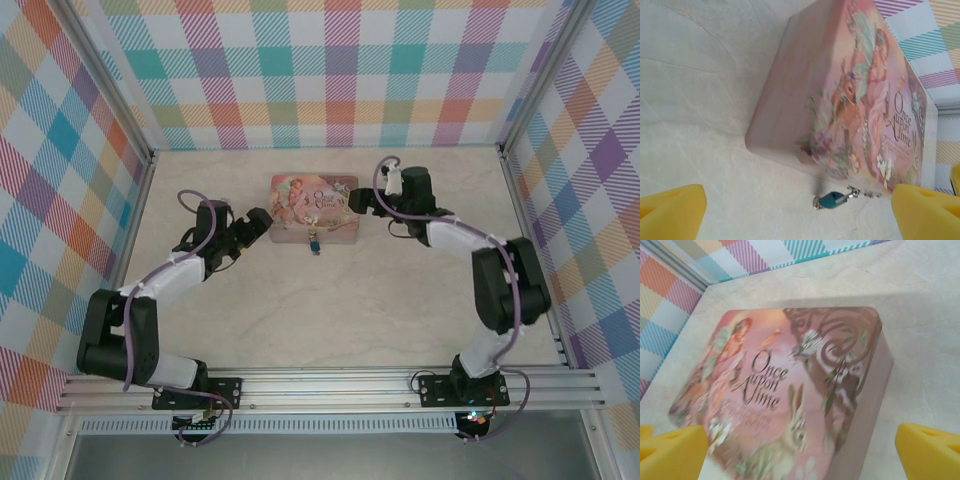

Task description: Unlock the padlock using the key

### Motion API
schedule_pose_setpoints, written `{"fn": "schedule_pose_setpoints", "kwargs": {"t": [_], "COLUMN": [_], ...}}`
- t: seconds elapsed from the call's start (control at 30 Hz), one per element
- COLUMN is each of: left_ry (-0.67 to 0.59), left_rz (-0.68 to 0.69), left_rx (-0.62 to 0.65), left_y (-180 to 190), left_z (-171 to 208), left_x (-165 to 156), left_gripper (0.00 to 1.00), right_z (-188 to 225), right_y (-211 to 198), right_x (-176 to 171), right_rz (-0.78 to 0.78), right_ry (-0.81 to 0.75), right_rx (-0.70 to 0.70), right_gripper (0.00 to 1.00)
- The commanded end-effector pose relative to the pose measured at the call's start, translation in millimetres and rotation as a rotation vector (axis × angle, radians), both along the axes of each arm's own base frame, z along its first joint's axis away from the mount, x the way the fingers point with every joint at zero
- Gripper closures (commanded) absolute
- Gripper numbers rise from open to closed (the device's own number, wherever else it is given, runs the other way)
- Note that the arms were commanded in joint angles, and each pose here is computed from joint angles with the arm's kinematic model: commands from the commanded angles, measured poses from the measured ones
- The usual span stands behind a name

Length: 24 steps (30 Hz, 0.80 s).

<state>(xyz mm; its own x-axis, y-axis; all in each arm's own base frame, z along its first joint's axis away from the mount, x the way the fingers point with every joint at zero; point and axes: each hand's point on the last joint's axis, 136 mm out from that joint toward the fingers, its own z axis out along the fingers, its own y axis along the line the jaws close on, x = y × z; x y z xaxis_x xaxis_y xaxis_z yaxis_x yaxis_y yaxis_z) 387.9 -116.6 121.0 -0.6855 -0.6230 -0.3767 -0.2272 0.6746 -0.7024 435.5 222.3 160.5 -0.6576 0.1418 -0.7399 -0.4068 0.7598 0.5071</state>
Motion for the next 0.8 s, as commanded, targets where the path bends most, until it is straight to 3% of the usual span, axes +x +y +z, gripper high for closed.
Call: {"fn": "schedule_pose_setpoints", "kwargs": {"t": [0.0, 0.17, 0.47, 0.77], "left_ry": [-0.064, -0.045, -0.022, -0.027], "left_rz": [-0.037, -0.042, -0.069, -0.139], "left_rx": [-0.05, -0.065, -0.142, -0.177], "left_y": [-4, -6, -21, -44], "left_z": [13, 0, -16, -13], "left_x": [28, 54, 77, 75], "left_gripper": [0.04, 0.0, 0.0, 0.02], "right_z": [-22, -65, -104, -109], "right_y": [25, 60, 91, 99], "right_x": [-43, -78, -74, -68], "right_rz": [0.082, 0.147, 0.12, 0.114], "right_ry": [0.012, 0.05, 0.054, 0.026], "right_rx": [0.009, -0.012, -0.028, 0.0], "right_gripper": [0.11, 0.2, 0.34, 0.34]}}
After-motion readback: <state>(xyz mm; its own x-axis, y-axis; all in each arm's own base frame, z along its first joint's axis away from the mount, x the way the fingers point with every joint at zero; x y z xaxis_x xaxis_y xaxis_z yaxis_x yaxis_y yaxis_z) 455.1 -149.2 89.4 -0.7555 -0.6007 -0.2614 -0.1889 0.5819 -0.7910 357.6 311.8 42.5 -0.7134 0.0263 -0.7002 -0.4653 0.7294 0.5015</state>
